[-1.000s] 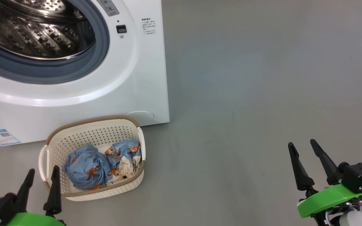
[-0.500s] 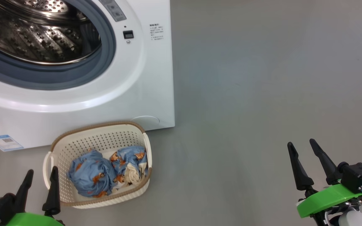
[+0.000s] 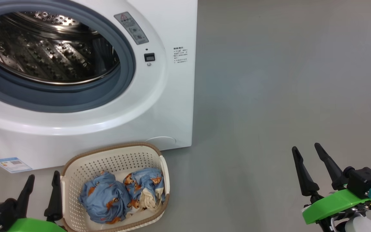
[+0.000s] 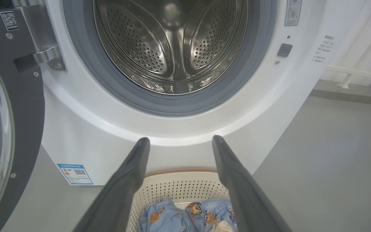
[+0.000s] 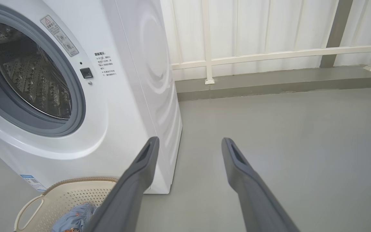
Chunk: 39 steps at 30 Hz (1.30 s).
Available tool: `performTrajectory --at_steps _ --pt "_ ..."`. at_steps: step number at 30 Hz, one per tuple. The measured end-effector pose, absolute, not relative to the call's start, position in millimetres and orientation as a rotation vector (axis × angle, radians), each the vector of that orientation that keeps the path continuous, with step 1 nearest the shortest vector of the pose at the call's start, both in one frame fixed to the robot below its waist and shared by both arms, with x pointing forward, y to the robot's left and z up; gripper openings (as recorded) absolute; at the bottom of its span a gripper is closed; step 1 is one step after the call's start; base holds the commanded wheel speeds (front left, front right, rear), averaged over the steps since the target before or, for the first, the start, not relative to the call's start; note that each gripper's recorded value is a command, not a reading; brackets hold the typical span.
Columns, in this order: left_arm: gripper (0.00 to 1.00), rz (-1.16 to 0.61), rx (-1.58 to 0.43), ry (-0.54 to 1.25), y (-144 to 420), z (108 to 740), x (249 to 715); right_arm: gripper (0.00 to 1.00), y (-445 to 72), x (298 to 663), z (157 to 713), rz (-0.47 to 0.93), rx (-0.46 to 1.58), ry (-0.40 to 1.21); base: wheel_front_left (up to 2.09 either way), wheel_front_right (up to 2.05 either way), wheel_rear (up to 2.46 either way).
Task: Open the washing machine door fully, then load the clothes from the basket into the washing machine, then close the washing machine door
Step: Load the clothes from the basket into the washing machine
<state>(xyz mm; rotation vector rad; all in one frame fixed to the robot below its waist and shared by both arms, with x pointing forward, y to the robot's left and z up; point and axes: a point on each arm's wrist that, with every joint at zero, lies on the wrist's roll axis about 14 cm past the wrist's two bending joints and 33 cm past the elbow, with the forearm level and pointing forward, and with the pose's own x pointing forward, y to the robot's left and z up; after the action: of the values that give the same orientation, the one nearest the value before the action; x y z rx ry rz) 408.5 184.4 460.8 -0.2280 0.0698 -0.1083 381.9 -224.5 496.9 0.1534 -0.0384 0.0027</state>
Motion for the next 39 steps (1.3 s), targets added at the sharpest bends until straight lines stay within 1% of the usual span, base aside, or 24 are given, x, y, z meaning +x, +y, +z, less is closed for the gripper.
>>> performTrajectory --at_steps 15,28,33,39 --pt "1.0 -0.097 -0.245 0.089 183 454 406 1.0 -222 383 496 0.012 0.153 -0.036 0.07 -0.07 0.0" --pt "1.0 -0.077 -0.272 0.191 178 418 405 1.0 -217 391 481 0.012 0.166 0.005 0.0 0.0 0.0" --pt "1.0 -0.094 -0.272 0.253 169 398 411 1.0 -213 404 477 0.016 0.177 0.009 0.0 0.0 0.0" --pt "1.0 -0.136 -0.269 0.338 158 367 433 1.0 -207 426 465 0.012 0.201 0.025 0.0 0.0 0.0"
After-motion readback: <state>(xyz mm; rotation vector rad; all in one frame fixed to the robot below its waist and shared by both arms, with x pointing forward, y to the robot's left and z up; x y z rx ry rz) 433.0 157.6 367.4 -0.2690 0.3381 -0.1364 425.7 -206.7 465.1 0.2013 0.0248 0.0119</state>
